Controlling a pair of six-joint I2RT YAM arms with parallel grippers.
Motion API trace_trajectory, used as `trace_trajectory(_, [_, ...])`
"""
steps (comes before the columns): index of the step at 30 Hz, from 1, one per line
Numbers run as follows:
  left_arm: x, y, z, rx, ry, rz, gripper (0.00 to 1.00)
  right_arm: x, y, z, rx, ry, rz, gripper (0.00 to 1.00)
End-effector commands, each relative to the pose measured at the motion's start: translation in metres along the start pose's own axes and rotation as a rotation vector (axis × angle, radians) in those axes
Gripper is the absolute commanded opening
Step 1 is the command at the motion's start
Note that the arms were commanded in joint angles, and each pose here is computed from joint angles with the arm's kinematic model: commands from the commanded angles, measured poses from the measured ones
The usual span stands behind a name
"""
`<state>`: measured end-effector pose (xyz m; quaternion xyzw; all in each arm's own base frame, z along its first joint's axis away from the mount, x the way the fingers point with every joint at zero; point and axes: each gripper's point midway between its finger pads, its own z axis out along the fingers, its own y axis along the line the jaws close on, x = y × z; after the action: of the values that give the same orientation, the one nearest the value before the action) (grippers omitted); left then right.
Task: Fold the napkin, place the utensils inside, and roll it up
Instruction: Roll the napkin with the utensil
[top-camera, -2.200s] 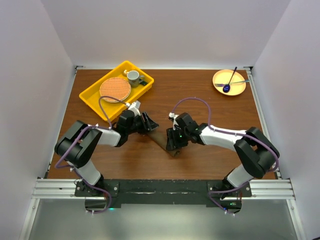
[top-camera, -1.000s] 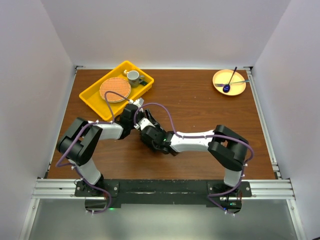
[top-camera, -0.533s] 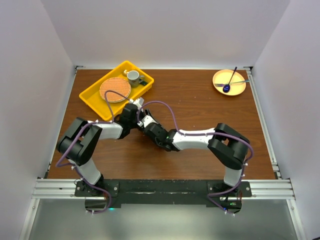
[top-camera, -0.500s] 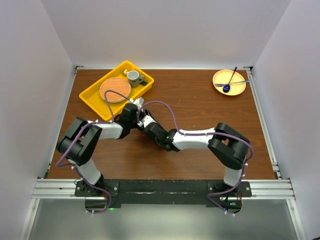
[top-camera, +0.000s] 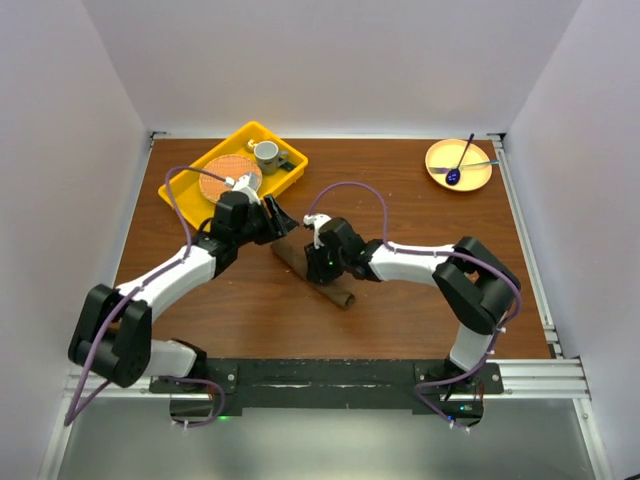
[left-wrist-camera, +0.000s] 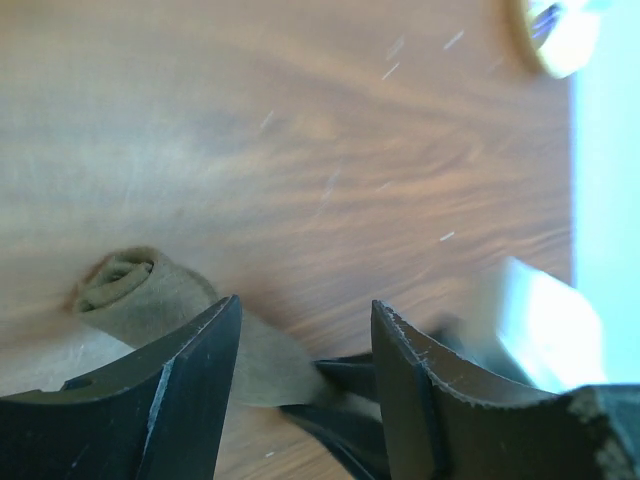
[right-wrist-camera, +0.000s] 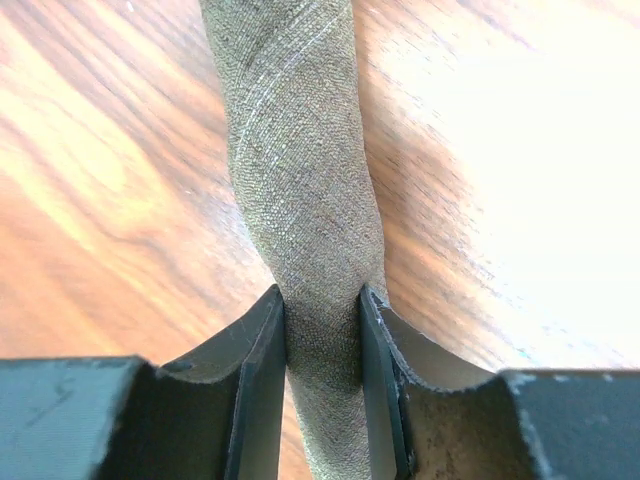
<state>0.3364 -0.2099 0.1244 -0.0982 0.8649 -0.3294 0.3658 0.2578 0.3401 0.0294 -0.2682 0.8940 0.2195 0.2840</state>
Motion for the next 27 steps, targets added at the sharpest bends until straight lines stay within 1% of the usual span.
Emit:
trace_trajectory(1, [-0.022, -0.016, -0.013, 0.039, -0.066, 0.031, 0.59, 0.049, 0.023, -0.012, -0.212, 0.212, 0.269, 0.14])
trace_trajectory(4, [-0.012, -0.012, -0.016, 0.056, -0.061, 0.016, 0.59, 0.052, 0.022, -0.011, -0.228, 0.229, 0.323, 0.14])
trace_trajectory(5, [-0.015, -0.018, -0.016, 0.093, -0.084, 0.020, 0.59, 0.050, 0.022, -0.010, -0.240, 0.223, 0.341, 0.14])
trace_trajectory(6, [-0.010, -0.024, -0.016, 0.138, -0.067, 0.021, 0.59, 0.057, 0.023, -0.010, -0.266, 0.244, 0.371, 0.14])
trace_trajectory(7, [-0.007, -0.029, -0.013, 0.187, -0.065, 0.018, 0.59, 0.059, 0.018, -0.010, -0.264, 0.255, 0.443, 0.13])
trace_trajectory(8, [-0.003, -0.033, -0.011, 0.217, -0.044, 0.013, 0.59, 0.054, 0.017, -0.008, -0.285, 0.226, 0.459, 0.13])
trace_trajectory(9, [0.004, -0.038, -0.010, 0.257, -0.008, 0.010, 0.59, 0.054, 0.017, -0.008, -0.303, 0.229, 0.480, 0.13])
trace_trajectory(15, [0.027, -0.039, 0.002, 0.334, 0.044, -0.027, 0.58, 0.051, 0.006, -0.006, -0.310, 0.209, 0.570, 0.13])
trace_trajectory(18, [0.046, -0.029, 0.008, 0.332, 0.073, -0.053, 0.58, 0.052, 0.005, -0.005, -0.316, 0.210, 0.586, 0.13])
trace_trajectory(22, [0.079, 0.004, 0.031, 0.272, 0.138, -0.090, 0.57, 0.053, 0.006, -0.005, -0.324, 0.207, 0.594, 0.13])
trace_trajectory(23, [0.082, 0.008, 0.034, 0.267, 0.144, -0.096, 0.57, 0.055, 0.006, -0.006, -0.324, 0.208, 0.597, 0.14])
trace_trajectory(25, [0.094, 0.027, 0.041, 0.207, 0.161, -0.116, 0.56, 0.055, 0.006, -0.008, -0.321, 0.209, 0.595, 0.14])
trace_trajectory(27, [0.097, 0.040, 0.044, 0.155, 0.149, -0.113, 0.56, 0.051, 0.004, -0.010, -0.311, 0.195, 0.569, 0.16])
